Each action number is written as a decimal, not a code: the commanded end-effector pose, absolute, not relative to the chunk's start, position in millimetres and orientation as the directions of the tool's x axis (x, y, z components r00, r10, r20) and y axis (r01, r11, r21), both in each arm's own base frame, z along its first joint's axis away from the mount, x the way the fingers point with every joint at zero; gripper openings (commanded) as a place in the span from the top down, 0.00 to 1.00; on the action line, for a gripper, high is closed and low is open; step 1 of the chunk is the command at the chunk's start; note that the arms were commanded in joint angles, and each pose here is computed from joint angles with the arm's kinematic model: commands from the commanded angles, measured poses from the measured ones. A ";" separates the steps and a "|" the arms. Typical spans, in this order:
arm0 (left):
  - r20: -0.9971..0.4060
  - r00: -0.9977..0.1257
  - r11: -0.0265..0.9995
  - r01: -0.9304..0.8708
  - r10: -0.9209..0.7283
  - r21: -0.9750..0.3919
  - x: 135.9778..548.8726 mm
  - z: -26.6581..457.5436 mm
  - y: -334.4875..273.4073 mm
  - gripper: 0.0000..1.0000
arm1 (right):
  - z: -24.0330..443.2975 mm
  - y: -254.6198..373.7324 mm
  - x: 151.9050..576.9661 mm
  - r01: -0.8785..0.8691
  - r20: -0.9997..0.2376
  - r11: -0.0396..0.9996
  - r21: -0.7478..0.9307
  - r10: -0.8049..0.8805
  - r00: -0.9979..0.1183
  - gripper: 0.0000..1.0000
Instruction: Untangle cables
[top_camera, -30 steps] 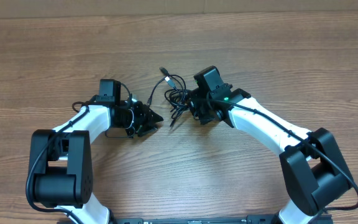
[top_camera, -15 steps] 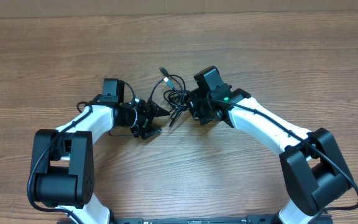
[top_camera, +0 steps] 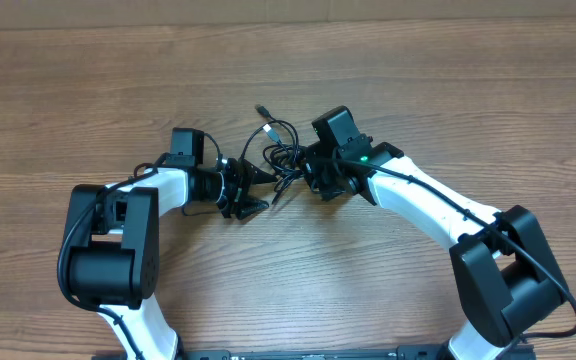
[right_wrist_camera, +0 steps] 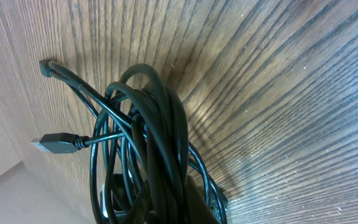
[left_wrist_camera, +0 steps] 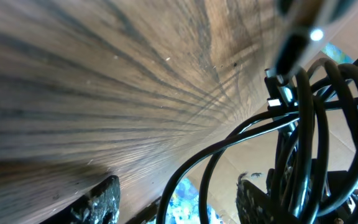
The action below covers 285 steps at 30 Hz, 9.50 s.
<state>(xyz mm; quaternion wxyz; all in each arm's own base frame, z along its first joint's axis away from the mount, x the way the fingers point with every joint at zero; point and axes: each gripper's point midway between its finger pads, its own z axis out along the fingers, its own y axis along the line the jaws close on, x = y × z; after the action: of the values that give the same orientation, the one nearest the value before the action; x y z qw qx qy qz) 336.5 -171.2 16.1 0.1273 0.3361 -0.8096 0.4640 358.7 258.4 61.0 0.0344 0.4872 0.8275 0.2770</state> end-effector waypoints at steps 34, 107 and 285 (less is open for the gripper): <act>0.507 -0.684 0.278 -0.700 -0.524 -0.657 365.8 -7.7 -164.6 0.35 | 73.9 259.4 361.1 0.775 0.219 0.361 0.519 0.820 -0.529 0.96; 0.518 -0.849 0.481 -0.500 -0.108 -0.720 258.2 2.0 -185.7 0.48 | 79.5 255.8 376.1 0.752 0.181 0.340 0.565 0.838 -0.514 0.96; -0.518 -0.815 0.885 0.416 0.260 -0.211 324.4 58.2 -179.8 0.35 | 78.0 253.1 374.6 0.735 0.164 0.381 0.561 0.819 -0.550 0.96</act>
<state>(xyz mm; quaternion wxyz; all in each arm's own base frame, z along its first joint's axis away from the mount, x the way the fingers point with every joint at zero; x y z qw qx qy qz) 327.2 -184.0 71.0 -0.2432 -0.1795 -0.9356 0.1823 369.5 251.0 65.5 0.0620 0.4724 0.8320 0.2844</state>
